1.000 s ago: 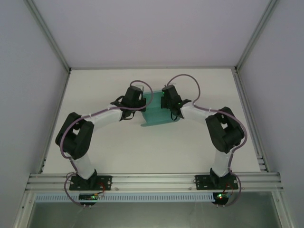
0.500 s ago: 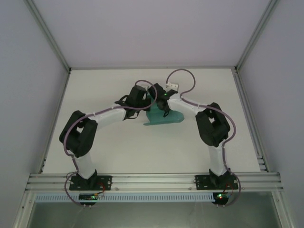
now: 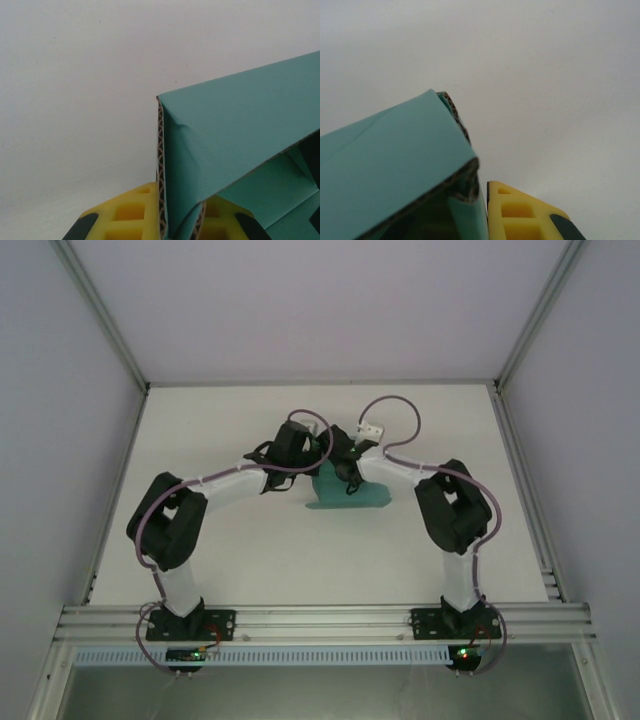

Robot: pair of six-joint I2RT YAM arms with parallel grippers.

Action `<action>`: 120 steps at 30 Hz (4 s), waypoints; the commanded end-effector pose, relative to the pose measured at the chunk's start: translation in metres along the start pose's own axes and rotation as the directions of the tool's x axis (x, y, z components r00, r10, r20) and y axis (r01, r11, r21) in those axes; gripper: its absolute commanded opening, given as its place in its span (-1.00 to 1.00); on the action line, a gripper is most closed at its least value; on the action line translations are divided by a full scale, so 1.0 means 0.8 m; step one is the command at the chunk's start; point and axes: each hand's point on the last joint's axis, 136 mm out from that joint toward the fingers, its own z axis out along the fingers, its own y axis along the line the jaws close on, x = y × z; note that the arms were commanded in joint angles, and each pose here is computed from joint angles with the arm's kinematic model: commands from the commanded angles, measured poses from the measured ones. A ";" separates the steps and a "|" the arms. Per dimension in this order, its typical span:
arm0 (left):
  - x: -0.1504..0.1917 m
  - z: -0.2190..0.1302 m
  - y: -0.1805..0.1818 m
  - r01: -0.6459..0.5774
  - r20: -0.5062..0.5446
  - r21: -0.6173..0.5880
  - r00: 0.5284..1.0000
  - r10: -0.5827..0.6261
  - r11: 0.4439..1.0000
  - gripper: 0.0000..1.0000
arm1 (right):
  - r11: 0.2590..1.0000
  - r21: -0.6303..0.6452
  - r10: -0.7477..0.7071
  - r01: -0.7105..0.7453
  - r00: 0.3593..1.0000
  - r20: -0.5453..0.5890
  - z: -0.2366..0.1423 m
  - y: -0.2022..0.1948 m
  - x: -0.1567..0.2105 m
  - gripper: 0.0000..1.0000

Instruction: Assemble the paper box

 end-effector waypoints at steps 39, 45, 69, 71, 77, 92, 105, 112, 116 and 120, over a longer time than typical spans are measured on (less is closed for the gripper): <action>0.099 -0.079 0.021 -0.550 -0.443 0.312 0.637 0.631 0.774 -1.00 | 0.780 -0.610 -0.170 0.137 0.985 0.004 -0.130 -0.101 -0.036 0.99; 0.099 -0.058 0.034 -0.681 -0.538 0.203 0.523 0.661 0.704 -1.00 | 0.819 -0.568 -0.146 0.079 0.987 -0.073 -0.109 -0.128 -0.027 0.99; 0.067 0.034 0.029 -0.866 -0.585 0.012 0.399 0.706 0.500 0.29 | 0.828 -0.558 -0.075 -0.061 0.973 -0.217 -0.063 -0.143 -0.015 0.98; 0.057 0.018 0.018 -0.865 -0.555 0.033 0.401 0.728 0.501 0.46 | 0.820 -0.569 -0.074 -0.059 0.975 -0.208 -0.067 -0.143 -0.017 0.98; 0.039 -0.036 -0.015 -0.855 -0.447 0.118 0.408 0.796 0.504 0.99 | 0.781 -0.625 -0.113 0.006 0.985 -0.132 -0.083 -0.135 -0.033 0.98; -0.147 -0.176 0.023 -0.306 0.048 -0.076 0.949 0.310 0.949 0.99 | 0.168 -0.835 -0.638 0.524 0.703 0.314 -0.105 0.047 -0.003 0.91; -0.006 -0.191 0.195 0.187 0.016 -0.237 0.982 -0.189 0.953 0.99 | -0.519 -0.679 -0.733 0.519 0.140 0.666 -0.087 0.149 0.118 0.58; 0.008 -0.197 0.208 0.198 0.006 -0.284 0.979 -0.205 0.938 0.99 | -0.396 -0.728 -0.778 0.560 0.216 0.590 -0.068 0.165 0.114 -0.45; -0.004 -0.198 0.206 0.193 0.027 -0.272 0.981 -0.193 0.943 0.99 | -0.219 -0.729 -0.806 0.648 0.301 0.510 -0.046 0.157 0.099 -0.76; -0.010 -0.195 0.207 0.195 0.034 -0.276 0.981 -0.193 0.941 0.99 | 0.119 -0.706 -0.841 0.698 0.449 0.302 -0.015 0.129 0.071 -0.88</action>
